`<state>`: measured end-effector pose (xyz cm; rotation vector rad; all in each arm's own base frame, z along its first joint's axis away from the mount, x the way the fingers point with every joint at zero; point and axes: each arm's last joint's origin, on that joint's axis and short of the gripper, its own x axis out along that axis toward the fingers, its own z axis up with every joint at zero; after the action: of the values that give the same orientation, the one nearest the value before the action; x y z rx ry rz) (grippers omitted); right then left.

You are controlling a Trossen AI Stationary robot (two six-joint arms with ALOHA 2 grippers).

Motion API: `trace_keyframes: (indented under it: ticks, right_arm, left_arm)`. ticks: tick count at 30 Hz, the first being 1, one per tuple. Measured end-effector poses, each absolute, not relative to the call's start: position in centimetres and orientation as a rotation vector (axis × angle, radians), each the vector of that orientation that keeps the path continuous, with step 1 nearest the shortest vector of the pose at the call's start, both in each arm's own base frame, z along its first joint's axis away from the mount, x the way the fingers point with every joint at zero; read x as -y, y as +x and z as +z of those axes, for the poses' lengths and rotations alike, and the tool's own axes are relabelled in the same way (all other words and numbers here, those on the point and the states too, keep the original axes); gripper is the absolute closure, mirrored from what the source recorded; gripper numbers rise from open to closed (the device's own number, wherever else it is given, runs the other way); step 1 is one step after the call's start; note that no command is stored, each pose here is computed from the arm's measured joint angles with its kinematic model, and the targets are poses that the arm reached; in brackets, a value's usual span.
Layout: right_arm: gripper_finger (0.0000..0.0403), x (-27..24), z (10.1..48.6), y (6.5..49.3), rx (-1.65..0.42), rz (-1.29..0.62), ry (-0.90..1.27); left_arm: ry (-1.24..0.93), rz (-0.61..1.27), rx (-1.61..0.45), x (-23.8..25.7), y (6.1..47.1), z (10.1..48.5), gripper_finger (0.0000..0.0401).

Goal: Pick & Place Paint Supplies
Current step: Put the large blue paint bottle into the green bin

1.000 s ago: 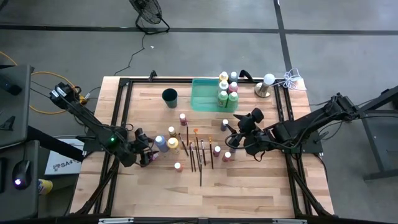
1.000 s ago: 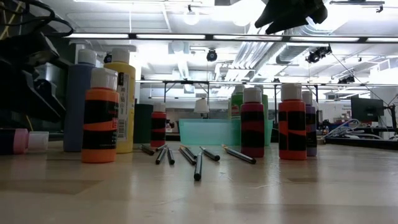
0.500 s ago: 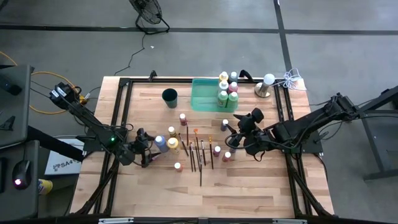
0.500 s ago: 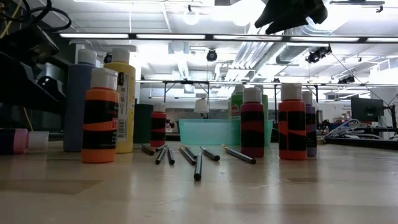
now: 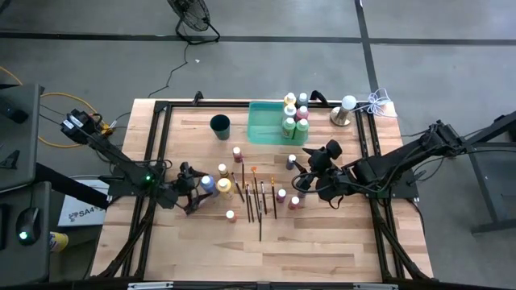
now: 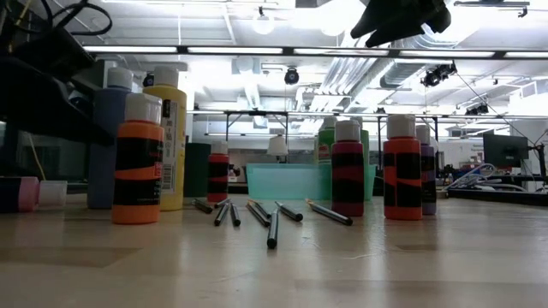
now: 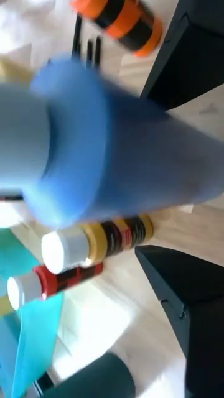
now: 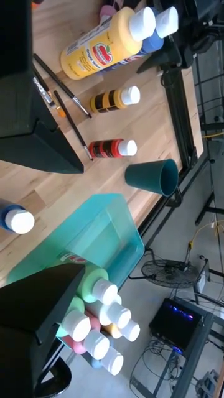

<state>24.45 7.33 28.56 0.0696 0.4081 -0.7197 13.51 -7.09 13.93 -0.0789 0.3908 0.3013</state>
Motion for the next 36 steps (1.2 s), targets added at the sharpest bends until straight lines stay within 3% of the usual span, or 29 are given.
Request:
trace_keyframes:
  ticks: [6,27,36]
  right_arm:
    - [0.0161,-7.3,28.5,24.4,-0.415,-0.721,0.065]
    - [0.0161,-7.3,28.4,24.3,-0.423,-0.726,0.074]
    - [0.0161,-7.3,28.4,24.3,-0.424,-0.726,0.074]
  left_arm:
    - [-0.080,0.309,-0.383,6.9,14.0,14.4,0.0046]
    - [0.008,0.361,-0.512,7.9,15.5,22.4,0.0046]
    - [0.006,0.363,-0.525,7.9,15.4,22.8,0.0067]
